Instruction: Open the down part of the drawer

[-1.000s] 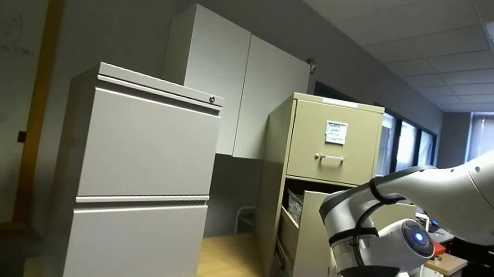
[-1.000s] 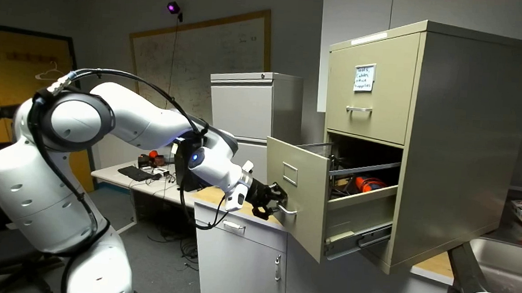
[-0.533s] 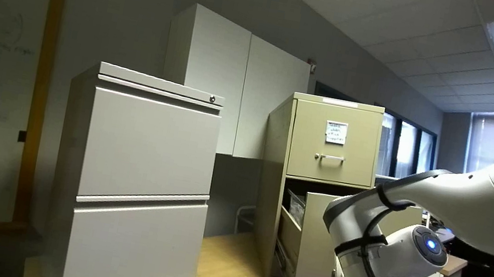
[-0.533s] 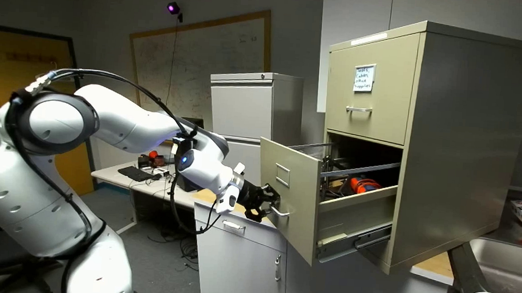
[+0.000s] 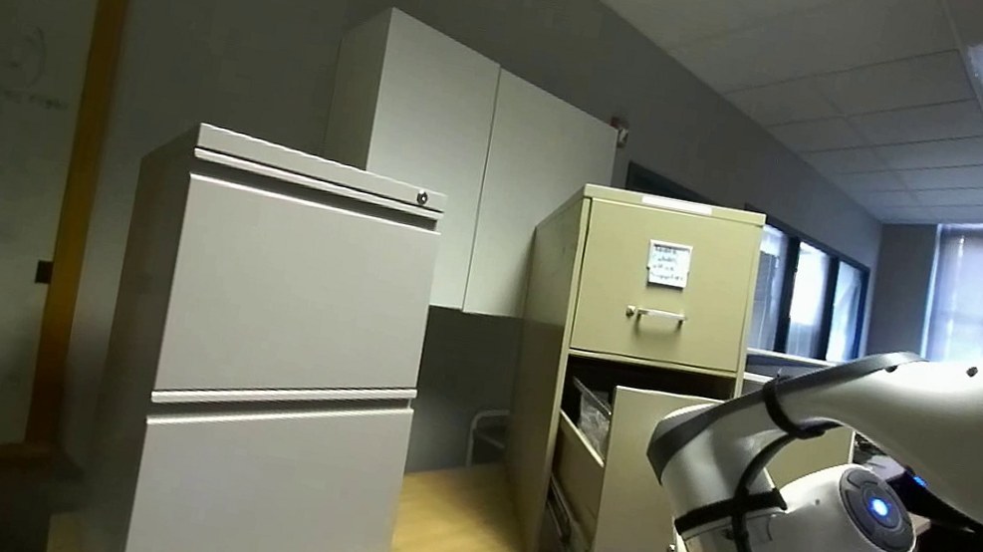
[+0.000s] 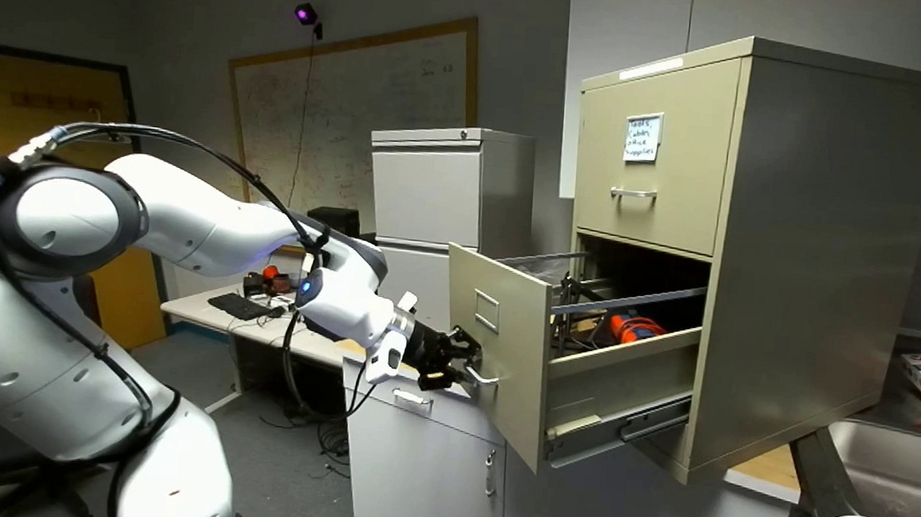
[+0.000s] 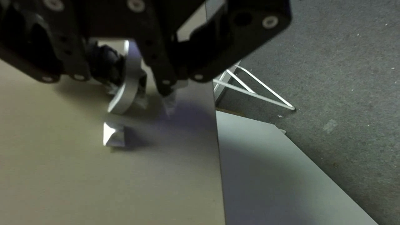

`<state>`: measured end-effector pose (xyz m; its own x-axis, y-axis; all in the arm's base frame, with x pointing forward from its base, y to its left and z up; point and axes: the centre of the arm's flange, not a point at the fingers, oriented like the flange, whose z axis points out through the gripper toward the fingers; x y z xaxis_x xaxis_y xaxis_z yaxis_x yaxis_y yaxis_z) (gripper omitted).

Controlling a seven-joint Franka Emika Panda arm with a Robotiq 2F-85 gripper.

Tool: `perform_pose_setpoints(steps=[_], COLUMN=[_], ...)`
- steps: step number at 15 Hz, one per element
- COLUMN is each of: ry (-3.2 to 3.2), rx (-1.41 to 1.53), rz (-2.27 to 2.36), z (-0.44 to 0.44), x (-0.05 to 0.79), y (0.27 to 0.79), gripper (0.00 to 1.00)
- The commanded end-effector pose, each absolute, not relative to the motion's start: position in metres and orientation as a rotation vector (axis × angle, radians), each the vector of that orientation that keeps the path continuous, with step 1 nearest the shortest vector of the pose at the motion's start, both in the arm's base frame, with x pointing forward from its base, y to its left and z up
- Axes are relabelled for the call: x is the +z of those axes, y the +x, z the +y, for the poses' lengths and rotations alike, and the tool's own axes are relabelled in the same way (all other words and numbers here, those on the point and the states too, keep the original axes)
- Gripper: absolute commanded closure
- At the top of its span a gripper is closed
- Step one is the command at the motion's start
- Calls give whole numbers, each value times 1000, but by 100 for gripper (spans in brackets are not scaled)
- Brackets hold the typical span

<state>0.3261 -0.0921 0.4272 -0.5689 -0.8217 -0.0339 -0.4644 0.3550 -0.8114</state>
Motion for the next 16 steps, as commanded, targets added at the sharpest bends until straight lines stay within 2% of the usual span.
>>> perform_pose_setpoints(steps=[1,7,16], ry=[-1261,-1270,-1422], rx=[-994,-961,-1032], rz=[2087,2145,2173], z=[-17,-14,-24], x=[422,432,455], y=[337,334,317], gripper=[51,2,0])
